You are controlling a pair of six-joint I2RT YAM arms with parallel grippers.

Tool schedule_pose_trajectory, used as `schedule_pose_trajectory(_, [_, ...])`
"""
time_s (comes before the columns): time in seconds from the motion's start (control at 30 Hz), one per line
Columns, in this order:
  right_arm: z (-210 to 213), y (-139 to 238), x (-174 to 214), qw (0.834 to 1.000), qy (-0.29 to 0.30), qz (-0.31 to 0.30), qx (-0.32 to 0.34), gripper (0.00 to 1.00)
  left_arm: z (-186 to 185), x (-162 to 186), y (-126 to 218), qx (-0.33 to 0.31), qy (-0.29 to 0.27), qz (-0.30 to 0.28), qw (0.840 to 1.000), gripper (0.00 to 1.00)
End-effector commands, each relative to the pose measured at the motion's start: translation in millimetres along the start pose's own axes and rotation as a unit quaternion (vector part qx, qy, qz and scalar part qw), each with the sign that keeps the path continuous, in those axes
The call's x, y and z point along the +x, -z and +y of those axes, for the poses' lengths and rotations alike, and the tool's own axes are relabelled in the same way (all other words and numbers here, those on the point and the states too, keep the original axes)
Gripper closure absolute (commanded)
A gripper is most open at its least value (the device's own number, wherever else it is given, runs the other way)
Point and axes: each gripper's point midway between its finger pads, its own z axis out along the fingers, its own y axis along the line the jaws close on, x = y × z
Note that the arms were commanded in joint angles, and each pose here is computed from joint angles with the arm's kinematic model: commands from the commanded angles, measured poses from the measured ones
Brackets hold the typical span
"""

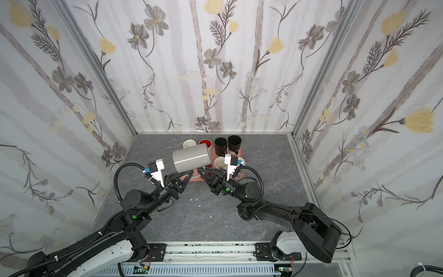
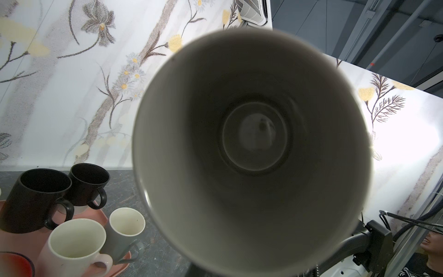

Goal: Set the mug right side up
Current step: 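Close the left gripper on the grey mug's rim while the right gripper releases, then carry the grey mug upright onto the tray's near corner with the left gripper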

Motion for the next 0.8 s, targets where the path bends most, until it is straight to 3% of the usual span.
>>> schedule_pose_trajectory(0.0, [21,1,-10,0.999,0.001,-0.018,-0.046,0.99,-7,-17,-1,0.001,-0.014,-0.026,1.0,1.0])
schedule_pose_trajectory(0.07, [18,2,-9,0.999,-0.001,-0.018,-0.038,0.87,-4,-18,-1,-0.012,-0.016,-0.023,1.0,1.0])
schedule_pose_trajectory(0.2, [6,11,-5,1.0,0.005,-0.017,0.001,0.43,6,-19,-1,-0.051,-0.017,-0.01,0.998,1.0])
schedule_pose_trajectory(0.3, [-6,23,-3,0.999,0.016,-0.014,0.04,0.29,16,-15,3,-0.085,-0.018,0.005,0.996,1.0])
schedule_pose_trajectory(0.43, [-24,40,-3,0.993,0.037,-0.007,0.109,0.22,29,-14,8,-0.14,-0.027,0.033,0.989,1.0])
schedule_pose_trajectory(0.57, [-54,63,-4,0.972,0.065,0.009,0.226,0.2,50,-15,17,-0.23,-0.046,0.07,0.97,1.0])
schedule_pose_trajectory(0.63, [-62,76,-8,0.96,0.08,0.007,0.268,0.19,66,-15,25,-0.289,-0.057,0.092,0.951,1.0])
schedule_pose_trajectory(0.77, [-74,99,-14,0.939,0.1,0.004,0.33,0.18,100,-2,37,-0.398,-0.084,0.162,0.899,1.0])
